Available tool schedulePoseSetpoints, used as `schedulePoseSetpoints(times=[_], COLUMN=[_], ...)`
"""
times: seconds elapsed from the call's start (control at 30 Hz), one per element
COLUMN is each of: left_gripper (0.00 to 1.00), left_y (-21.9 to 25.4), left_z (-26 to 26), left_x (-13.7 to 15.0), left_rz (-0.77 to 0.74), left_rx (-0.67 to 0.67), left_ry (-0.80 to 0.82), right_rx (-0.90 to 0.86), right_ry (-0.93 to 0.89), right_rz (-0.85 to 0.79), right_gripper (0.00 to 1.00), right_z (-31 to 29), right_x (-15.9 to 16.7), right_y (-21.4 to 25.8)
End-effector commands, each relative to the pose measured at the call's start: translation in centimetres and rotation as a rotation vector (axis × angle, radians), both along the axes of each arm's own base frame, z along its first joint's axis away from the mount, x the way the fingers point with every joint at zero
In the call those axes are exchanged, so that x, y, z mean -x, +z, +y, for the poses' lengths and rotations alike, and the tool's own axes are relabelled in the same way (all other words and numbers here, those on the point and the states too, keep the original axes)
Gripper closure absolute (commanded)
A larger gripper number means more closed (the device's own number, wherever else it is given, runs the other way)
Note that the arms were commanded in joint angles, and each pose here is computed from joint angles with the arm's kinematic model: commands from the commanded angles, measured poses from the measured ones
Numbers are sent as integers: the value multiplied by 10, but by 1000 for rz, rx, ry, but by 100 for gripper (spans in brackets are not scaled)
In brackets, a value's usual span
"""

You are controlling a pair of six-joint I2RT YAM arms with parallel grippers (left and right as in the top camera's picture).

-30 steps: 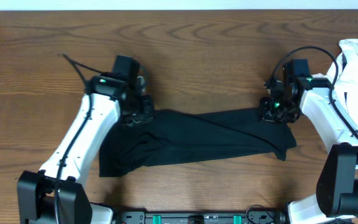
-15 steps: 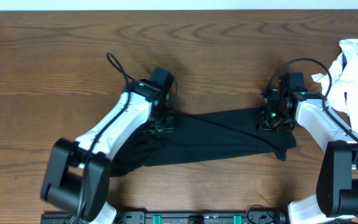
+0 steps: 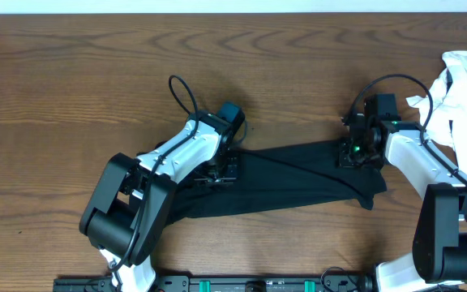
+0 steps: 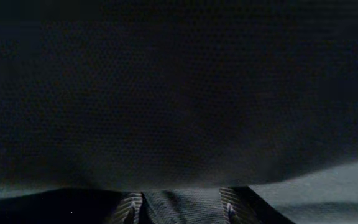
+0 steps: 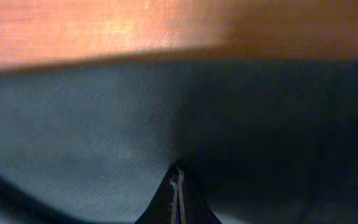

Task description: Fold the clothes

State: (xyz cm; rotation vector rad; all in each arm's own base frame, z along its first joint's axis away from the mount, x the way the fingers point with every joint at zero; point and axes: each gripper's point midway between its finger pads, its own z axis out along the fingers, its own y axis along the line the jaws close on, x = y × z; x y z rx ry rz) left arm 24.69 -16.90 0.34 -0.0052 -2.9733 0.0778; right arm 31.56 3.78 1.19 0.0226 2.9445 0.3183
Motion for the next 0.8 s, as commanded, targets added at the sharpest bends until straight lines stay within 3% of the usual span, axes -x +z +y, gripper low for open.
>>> schedulePoseSetpoints(times=[0.0,0.27,0.4,0.5,0.63,0.77], left_gripper=[57,57,55,50,50,42], left_y=[-11,-18,-19,-19,-19,-19], left_z=[24,29,26,25,25,26], left_x=[8,10,5,4,4,4], left_rz=[9,1,-21,-25,-24,-23], left_rx=[-124,-141,-128,-125,-125,-126], left_ry=[-12,-15,-13,-13,-13,-13], right_rx=[52,110,-16,-122,-122,-97], right_ry=[-6,-51,23,96,133,129], right_rz=[-36,-99,-136,-139,-128,-106], right_gripper=[99,99,98,95,85,83], right_z=[-10,-22,2,22,22,15], right_x=[-7,-23,-32,-32,-31,-31], right_y=[0,2,13,27,35,43])
